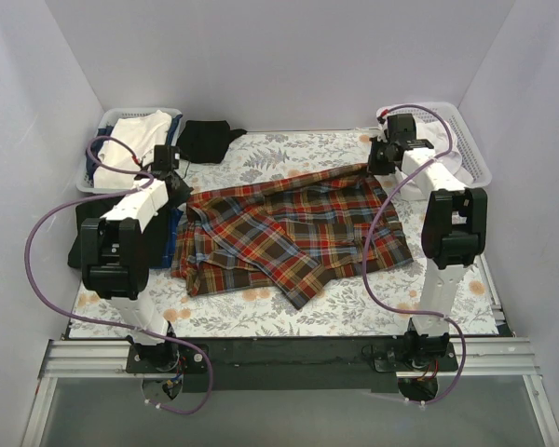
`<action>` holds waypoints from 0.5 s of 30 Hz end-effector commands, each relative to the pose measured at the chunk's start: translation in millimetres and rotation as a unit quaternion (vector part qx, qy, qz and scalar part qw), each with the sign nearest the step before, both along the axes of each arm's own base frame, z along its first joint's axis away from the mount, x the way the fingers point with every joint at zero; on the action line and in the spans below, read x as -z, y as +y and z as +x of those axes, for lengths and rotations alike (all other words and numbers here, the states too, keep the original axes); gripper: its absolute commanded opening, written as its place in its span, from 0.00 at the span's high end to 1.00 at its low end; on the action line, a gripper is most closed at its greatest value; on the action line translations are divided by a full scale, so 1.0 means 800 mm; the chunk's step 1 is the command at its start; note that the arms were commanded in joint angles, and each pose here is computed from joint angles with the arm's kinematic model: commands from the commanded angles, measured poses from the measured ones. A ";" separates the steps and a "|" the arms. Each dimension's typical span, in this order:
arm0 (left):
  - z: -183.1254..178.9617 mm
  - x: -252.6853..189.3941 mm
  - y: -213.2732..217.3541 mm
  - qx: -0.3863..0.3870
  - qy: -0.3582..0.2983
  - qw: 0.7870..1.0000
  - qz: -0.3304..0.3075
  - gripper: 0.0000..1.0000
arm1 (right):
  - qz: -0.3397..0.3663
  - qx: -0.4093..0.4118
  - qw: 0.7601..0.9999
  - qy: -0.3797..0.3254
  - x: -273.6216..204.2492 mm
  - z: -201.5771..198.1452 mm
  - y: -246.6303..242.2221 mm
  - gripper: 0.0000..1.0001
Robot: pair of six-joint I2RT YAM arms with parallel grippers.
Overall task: Fold and stack the long sleeve shirts
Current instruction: Fold the shirt
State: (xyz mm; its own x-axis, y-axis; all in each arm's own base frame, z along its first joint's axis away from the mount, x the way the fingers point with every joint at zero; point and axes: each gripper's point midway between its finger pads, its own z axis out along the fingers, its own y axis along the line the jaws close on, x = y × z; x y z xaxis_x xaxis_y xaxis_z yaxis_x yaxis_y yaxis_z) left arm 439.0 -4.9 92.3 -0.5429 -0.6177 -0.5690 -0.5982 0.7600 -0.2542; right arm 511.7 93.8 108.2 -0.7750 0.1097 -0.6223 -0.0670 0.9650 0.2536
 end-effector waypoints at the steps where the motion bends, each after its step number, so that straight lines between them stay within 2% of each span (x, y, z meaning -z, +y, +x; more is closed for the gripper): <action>1: -0.031 -0.020 0.004 -0.011 -0.007 1.000 -0.011 1.00 | -0.013 0.013 0.999 -0.030 -0.030 -0.011 -0.020 0.99; 6: -0.063 -0.008 0.003 -0.013 0.009 1.000 -0.019 1.00 | -0.018 0.026 1.000 -0.003 -0.011 -0.052 -0.034 0.99; 10: -0.095 0.023 0.001 -0.016 0.043 0.999 -0.026 1.00 | -0.016 0.030 0.999 0.032 0.018 -0.085 -0.038 0.99; 15: -0.106 0.037 0.005 -0.019 0.057 0.998 -0.019 1.00 | -0.027 0.050 0.995 0.082 0.057 -0.123 -0.047 0.99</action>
